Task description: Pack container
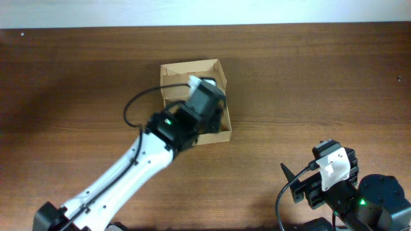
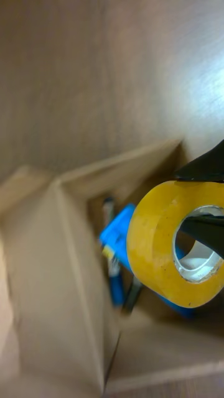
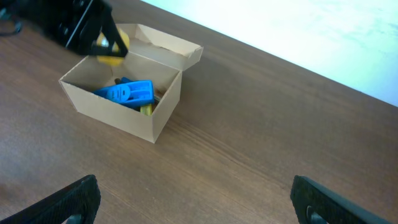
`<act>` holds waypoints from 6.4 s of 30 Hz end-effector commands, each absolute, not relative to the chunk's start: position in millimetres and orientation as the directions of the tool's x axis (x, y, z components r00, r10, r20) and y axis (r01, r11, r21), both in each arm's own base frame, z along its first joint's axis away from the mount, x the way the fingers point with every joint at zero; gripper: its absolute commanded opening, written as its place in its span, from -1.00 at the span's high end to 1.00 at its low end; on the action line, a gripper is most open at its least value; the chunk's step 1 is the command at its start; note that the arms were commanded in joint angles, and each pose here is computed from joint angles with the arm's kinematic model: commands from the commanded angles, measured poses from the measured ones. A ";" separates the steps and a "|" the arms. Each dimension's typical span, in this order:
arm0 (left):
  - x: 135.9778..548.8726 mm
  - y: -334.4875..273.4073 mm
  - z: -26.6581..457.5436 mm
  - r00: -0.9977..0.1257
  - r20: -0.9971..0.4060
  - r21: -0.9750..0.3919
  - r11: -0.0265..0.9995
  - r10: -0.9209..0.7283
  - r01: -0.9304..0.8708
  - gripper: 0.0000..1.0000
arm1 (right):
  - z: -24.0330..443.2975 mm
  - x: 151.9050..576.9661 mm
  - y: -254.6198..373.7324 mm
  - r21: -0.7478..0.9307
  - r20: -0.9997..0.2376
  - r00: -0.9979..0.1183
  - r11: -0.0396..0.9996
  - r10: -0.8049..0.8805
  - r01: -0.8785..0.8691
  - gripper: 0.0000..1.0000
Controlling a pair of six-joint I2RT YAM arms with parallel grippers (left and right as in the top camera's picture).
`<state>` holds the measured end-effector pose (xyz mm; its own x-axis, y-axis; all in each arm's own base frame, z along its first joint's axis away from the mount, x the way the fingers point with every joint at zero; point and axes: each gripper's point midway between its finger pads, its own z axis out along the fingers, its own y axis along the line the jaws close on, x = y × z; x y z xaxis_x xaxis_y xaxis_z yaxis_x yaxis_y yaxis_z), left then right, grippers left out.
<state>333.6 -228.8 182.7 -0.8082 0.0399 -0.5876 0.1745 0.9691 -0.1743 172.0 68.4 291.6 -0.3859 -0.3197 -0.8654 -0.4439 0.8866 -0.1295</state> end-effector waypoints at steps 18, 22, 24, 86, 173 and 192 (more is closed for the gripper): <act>362.4 -194.7 57.5 -0.954 -0.300 -0.120 0.993 -0.023 0.014 0.23 | 290.9 172.2 68.0 -0.119 -0.867 -0.391 0.891 -0.308 -0.438 -0.98; 363.2 -195.2 61.8 -0.950 -0.310 -0.126 0.992 -0.025 0.015 -0.23 | 290.9 172.2 68.0 -0.120 -0.867 -0.391 0.891 -0.309 -0.438 -0.98; 363.9 -195.6 68.5 -0.946 -0.324 -0.134 0.991 -0.027 0.017 -0.58 | 290.9 172.2 68.0 -0.120 -0.867 -0.391 0.891 -0.309 -0.438 -0.98; 354.7 -165.4 286.7 -0.693 -0.401 -0.707 0.684 -0.599 -0.183 0.96 | 286.1 284.4 44.9 0.238 -0.832 -0.483 0.962 0.272 0.131 -0.98; 349.1 -162.6 282.6 -0.748 -0.318 -0.740 0.645 -0.582 -0.188 0.97 | 263.2 333.4 124.9 0.868 -0.175 -0.718 0.449 0.674 0.211 0.93; 393.7 -134.6 231.4 -0.723 -0.212 -0.718 0.606 -0.658 -0.342 0.97 | 222.8 384.8 156.5 0.907 -0.111 -0.819 0.395 0.563 0.148 0.93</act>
<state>387.6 -138.6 223.9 -0.7339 -0.6435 -0.2177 -0.3426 0.6274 -0.6993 384.5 152.0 220.3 -0.7969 0.5914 -0.1237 0.1682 0.4138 0.8947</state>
